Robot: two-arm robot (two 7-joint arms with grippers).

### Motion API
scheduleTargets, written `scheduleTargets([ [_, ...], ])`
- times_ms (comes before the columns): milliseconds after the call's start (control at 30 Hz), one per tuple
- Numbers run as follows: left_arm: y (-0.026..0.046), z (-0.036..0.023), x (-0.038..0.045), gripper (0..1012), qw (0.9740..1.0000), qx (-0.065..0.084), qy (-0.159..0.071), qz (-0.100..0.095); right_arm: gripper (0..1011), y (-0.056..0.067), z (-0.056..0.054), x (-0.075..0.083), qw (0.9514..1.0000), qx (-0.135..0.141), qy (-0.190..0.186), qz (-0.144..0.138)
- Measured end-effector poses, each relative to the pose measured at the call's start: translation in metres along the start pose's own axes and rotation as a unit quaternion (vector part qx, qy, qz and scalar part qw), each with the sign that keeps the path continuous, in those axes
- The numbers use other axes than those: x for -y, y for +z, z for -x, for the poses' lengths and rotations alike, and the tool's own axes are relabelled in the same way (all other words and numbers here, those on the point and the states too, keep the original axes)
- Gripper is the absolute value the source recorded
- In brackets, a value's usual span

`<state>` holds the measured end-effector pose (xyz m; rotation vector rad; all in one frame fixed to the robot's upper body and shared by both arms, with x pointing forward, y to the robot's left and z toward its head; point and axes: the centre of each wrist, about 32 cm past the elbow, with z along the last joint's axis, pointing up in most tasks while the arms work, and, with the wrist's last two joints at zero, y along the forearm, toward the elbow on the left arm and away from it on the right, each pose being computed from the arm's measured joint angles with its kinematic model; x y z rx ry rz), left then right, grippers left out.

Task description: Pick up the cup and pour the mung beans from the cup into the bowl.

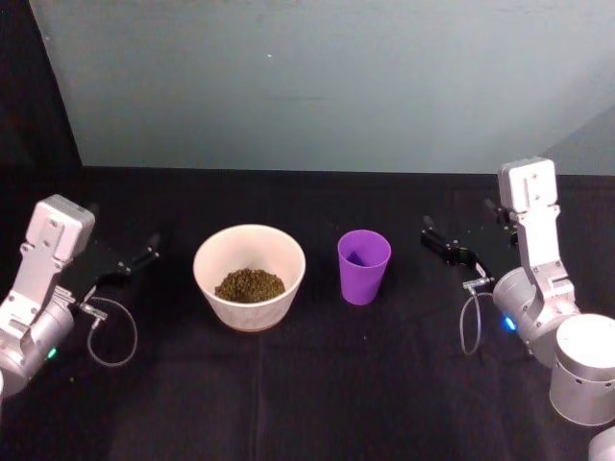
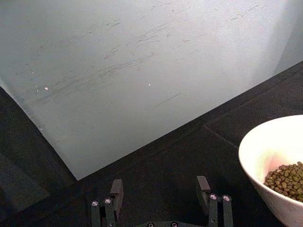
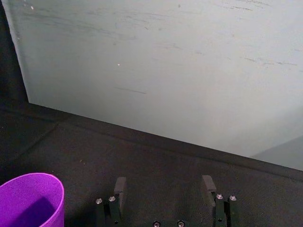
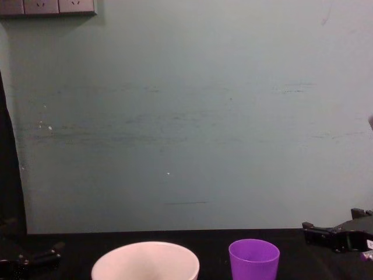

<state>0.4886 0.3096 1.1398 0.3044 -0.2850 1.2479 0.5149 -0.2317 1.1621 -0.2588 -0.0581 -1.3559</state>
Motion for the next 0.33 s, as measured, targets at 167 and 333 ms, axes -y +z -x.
scheduleTargets([
  [167, 0.0, 0.0, 0.0, 1011, 1.0, 0.0, 0.0, 0.0, 1002, 0.0, 0.0, 0.0, 1.0, 0.0, 0.0, 0.0],
  [333, 0.0, 0.0, 0.0, 1011, 1.0, 0.0, 0.0, 0.0, 1002, 0.0, 0.0, 0.0, 1.0, 0.0, 0.0, 0.0],
])
